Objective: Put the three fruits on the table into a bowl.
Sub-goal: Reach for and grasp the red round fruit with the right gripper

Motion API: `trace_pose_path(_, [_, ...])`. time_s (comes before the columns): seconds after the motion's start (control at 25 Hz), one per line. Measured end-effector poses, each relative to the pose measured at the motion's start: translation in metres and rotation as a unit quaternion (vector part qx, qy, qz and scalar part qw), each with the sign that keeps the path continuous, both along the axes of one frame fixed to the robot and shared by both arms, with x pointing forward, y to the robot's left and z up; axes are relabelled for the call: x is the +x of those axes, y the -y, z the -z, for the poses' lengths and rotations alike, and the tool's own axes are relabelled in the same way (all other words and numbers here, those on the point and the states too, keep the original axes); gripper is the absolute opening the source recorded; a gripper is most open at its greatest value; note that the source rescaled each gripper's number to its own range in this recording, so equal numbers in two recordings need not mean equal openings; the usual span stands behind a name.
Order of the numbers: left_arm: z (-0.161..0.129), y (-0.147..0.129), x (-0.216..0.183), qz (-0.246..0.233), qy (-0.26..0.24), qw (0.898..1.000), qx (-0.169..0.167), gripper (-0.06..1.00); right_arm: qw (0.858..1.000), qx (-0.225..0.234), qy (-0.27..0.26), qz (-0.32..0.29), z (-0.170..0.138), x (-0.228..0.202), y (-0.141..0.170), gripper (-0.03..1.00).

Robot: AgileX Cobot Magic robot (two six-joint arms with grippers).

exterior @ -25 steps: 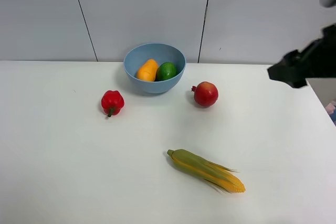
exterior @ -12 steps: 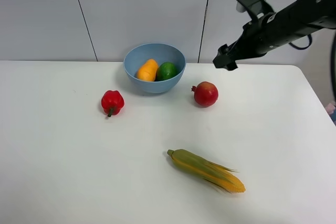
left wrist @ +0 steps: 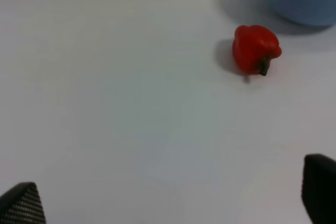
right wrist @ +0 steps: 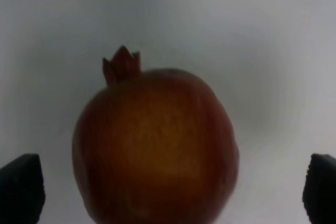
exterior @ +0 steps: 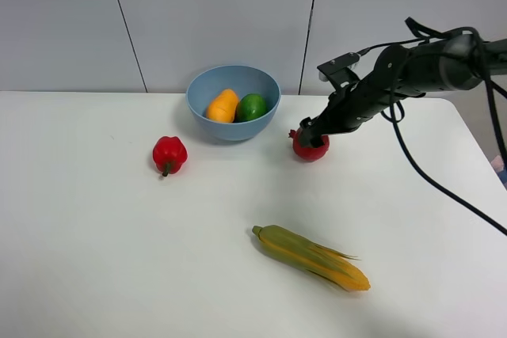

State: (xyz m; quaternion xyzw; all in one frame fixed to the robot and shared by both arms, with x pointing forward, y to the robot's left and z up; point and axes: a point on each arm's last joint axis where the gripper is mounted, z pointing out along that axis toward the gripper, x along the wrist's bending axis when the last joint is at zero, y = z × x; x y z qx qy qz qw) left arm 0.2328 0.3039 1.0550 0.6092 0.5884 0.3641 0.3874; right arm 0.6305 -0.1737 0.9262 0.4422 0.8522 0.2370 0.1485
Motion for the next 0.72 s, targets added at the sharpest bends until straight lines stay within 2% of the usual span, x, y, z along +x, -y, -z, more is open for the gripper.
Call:
trace_pose_path(0.2, [0.0, 0.0, 0.0, 0.0, 0.0, 1.0, 0.0, 1.0, 1.0, 0.018, -0.006, 0.011, 0.012, 0.014, -0.01, 1.0])
trace_pose_path(0.44, [0.0, 0.0, 0.0, 0.0, 0.0, 1.0, 0.0, 1.0, 0.999, 0.015, -0.036, 0.009, 0.032, 0.013, -0.013, 0.98])
trace_pose_path(0.48, [0.0, 0.0, 0.0, 0.0, 0.0, 1.0, 0.0, 1.0, 0.999, 0.016, -0.039, 0.01, 0.034, 0.013, -0.013, 0.87])
trace_pose_path(0.52, [0.0, 0.0, 0.0, 0.0, 0.0, 1.0, 0.0, 1.0, 0.999, 0.016, -0.043, 0.01, 0.035, 0.013, -0.014, 0.63])
trace_pose_path(0.56, [0.0, 0.0, 0.0, 0.0, 0.0, 1.0, 0.0, 1.0, 0.999, 0.015, -0.047, 0.01, 0.037, 0.012, -0.014, 0.35])
trace_pose_path(0.6, [0.0, 0.0, 0.0, 0.0, 0.0, 1.0, 0.0, 1.0, 0.998, 0.018, -0.051, 0.014, 0.038, 0.012, -0.014, 0.24])
trace_pose_path(0.72, [0.0, 0.0, 0.0, 0.0, 0.0, 1.0, 0.0, 1.0, 0.998, 0.022, -0.063, 0.021, 0.036, 0.011, -0.014, 0.25])
